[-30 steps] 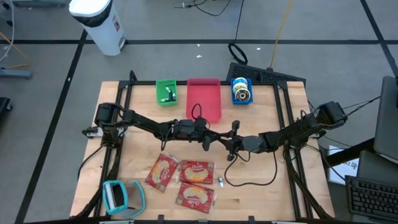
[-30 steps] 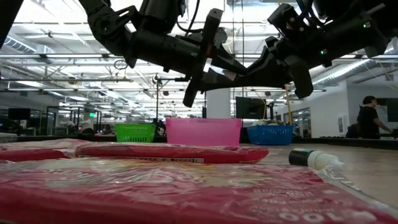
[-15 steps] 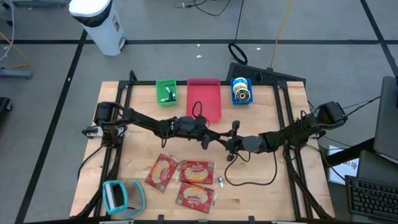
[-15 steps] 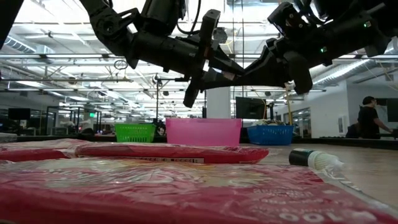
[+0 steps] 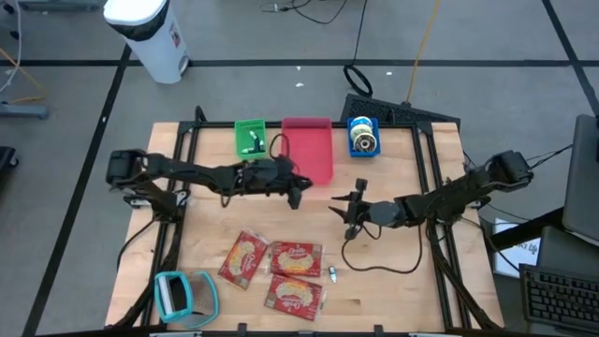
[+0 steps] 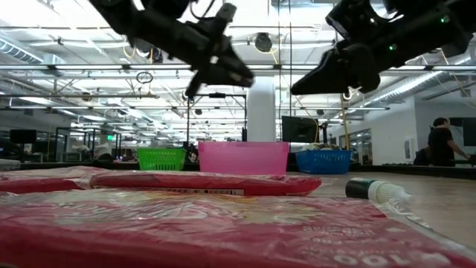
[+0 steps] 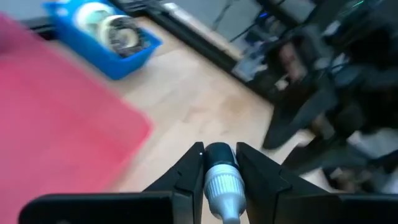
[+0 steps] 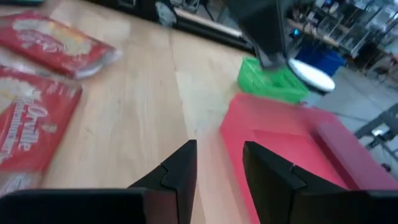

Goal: Pick & Place Food Item
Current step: Put the violet food coloring bottle into the green bin

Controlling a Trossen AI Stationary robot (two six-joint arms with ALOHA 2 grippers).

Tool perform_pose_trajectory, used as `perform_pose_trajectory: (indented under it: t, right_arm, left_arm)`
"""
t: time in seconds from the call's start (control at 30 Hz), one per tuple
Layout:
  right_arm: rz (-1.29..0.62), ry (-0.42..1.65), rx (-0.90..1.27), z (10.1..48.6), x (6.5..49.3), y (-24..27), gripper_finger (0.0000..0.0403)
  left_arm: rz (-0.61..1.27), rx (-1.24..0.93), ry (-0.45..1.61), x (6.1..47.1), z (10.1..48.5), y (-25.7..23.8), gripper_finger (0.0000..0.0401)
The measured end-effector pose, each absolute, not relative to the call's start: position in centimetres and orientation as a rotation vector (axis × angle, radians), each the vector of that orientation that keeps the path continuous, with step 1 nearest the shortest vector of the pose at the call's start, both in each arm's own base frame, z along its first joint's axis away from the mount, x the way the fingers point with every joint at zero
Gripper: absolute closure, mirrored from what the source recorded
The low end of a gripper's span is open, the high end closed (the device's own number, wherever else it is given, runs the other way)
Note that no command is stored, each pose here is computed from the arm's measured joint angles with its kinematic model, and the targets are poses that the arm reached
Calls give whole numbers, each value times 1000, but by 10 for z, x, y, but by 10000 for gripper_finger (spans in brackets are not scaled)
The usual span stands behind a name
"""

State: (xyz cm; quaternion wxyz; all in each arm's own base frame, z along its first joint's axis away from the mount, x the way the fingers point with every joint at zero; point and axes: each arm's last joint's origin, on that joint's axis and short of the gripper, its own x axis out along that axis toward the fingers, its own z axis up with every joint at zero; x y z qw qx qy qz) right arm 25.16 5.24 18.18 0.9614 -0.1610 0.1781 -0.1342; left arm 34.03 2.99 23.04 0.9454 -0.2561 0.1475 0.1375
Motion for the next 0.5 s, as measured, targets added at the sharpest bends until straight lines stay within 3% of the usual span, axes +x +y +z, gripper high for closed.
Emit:
perform_pose_trajectory:
  t: [0.2,0.5]
  right_arm:
    - [-283,332,-268,196,230,47,286]
    - [-297,279,-202,195,201,39,289]
  left_arm:
    - [485,-466,268,299,237,40,329]
    - [928,-535,274,231,189,83,333]
